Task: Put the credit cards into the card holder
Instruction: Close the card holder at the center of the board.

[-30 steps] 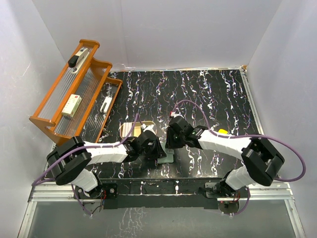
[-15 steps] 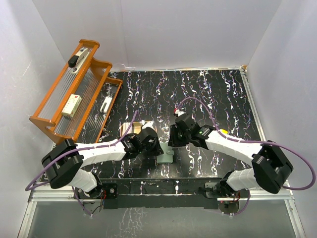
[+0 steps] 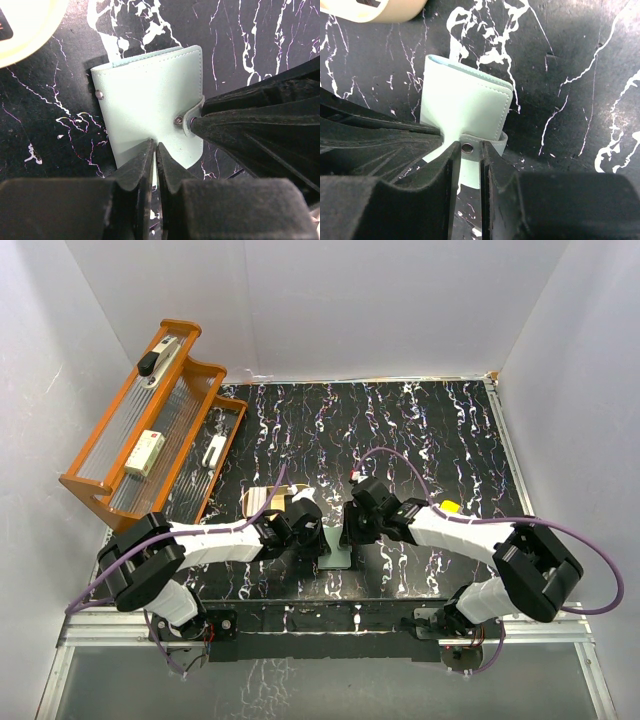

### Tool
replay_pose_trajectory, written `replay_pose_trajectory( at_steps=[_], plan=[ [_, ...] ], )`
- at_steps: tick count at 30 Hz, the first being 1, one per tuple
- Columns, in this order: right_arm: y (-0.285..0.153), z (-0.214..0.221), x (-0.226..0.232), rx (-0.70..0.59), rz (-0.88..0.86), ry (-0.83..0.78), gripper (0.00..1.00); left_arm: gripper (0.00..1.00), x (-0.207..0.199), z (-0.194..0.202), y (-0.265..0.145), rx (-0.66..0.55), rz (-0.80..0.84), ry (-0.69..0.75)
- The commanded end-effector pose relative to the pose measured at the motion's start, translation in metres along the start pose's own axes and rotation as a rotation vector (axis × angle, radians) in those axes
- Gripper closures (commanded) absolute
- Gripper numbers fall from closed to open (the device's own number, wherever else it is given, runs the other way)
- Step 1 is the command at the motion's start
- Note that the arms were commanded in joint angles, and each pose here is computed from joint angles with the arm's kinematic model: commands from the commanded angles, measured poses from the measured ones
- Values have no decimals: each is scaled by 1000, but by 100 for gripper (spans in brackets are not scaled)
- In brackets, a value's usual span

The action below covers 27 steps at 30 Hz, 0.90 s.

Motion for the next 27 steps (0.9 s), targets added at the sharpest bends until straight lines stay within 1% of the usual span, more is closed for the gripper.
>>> replay_pose_trajectory(
  at_steps=[1,5,18,27],
  plan=[
    [3,-2,3,-35,-37,19,80,95,9,8,0,13,-29,1],
    [5,1,3,-31,-54,29,81,95,12,8,-1,17,-51,3],
    [5,2,6,-19,-94,5,85,95,11,8,0,20,-46,2],
    [9,3,3,-8,-68,10,89,95,9,8,1,21,-32,-6]
  ],
)
Point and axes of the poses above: each gripper's point midway between its finger pads, its own y axis out along the fingers, its own x axis along the line the jaws close on, z = x × y, the point moved 7 cm from there along -y, back along the fingers, and after that the axes turned 1 degree about y, right-handed, at the moved point
